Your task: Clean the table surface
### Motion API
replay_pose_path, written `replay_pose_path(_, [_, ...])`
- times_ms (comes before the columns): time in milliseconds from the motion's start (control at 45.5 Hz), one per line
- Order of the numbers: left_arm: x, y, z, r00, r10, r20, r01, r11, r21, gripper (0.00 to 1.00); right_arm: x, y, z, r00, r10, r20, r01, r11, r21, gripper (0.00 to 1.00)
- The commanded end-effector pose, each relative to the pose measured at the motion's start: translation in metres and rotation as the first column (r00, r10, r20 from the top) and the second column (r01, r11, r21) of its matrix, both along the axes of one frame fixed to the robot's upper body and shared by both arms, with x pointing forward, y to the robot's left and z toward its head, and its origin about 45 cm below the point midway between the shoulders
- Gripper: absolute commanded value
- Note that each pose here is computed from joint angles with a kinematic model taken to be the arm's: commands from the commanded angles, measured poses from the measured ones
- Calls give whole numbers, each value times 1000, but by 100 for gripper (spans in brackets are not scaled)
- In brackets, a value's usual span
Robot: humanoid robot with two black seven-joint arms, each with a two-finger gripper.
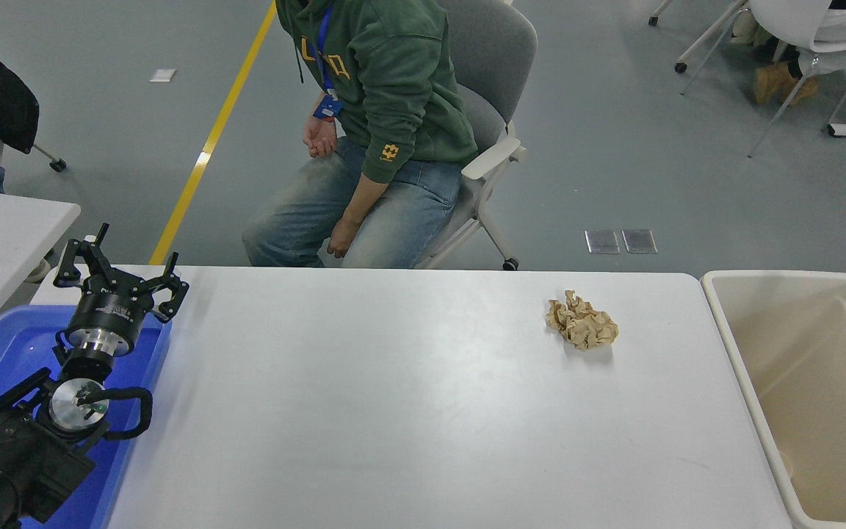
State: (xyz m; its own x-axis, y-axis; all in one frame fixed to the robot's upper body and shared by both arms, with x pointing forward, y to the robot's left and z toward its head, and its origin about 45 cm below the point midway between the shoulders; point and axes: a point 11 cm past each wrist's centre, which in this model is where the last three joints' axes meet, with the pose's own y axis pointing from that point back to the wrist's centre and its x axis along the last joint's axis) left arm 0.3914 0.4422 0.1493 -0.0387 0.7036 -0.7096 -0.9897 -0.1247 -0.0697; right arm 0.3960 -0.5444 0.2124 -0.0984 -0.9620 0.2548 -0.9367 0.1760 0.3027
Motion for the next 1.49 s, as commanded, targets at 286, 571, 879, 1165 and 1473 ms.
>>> replay_pose_path(286, [0, 0, 0, 1000, 0, 0, 0, 1000, 0, 100, 42, 140, -18, 958, 57, 280, -124, 966, 228, 100])
replay_pose_path(571, [0, 0, 0, 1000, 0, 0, 0, 1000, 0, 100, 46, 210, -39, 947, -68, 313, -92, 877, 471, 100])
replay_pose_path(879, [0, 0, 0, 1000, 0, 0, 0, 1000, 0, 100, 43, 220, -48, 942, -66, 329, -98, 884, 457, 100])
replay_pose_path(1165, [0, 0, 0, 1000, -1, 1, 1, 1000, -1, 100, 36, 205, -61, 951, -100, 293, -49, 887, 459, 100])
replay_pose_path(1473, [0, 0, 0, 1000, 0, 0, 0, 1000, 0, 100, 39, 192, -58, 949, -129, 287, -11, 898, 439, 100])
